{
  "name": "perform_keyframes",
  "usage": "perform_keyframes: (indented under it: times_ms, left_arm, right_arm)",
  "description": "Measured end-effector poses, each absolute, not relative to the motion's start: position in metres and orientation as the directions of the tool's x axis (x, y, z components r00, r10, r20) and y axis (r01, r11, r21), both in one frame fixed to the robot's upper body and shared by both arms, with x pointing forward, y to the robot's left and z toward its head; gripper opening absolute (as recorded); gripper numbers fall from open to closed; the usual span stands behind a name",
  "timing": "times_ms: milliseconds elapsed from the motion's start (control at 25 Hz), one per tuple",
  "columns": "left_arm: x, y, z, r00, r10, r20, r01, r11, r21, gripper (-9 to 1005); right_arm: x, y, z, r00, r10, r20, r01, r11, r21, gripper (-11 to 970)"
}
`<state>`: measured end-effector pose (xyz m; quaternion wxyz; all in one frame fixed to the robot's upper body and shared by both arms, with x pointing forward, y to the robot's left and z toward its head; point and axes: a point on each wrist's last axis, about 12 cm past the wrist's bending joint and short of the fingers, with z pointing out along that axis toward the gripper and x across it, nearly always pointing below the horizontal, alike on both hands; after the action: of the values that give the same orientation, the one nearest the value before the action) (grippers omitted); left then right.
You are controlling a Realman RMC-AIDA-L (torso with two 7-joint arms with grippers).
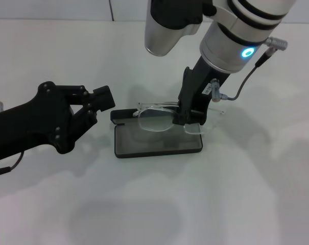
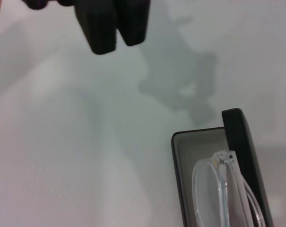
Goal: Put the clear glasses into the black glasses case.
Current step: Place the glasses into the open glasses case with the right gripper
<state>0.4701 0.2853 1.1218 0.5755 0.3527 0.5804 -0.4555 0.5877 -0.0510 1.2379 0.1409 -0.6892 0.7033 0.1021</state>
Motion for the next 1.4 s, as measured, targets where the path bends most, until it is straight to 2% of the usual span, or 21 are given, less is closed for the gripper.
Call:
perform_keyframes:
  times_ms: [400,800,1400]
  left_arm:
    - [0.473,0.287,1.123,-0.103,-0.133,-0.986,0.926,0.35,-0.144,62]
    - [0.479,0.285,1.124,-0.121,-0.141,-0.983,0.925,0.343,-0.163,63]
    - [0.49,0.28,1.124,-0.129,-0.14,-0.982,0.925,0.341,-0.17,65]
  right_arm:
    - [0.588,-0.053,1.223,-0.038,-0.933,-0.358,-0.996,0.065,-0.065,78]
    - [0.58,-0.046,1.209,0.022,-0.95,-0.311,-0.995,0.01,-0.102,79]
    - [0.58,-0.042,1.204,0.021,-0.948,-0.318,-0.993,0.016,-0.114,81]
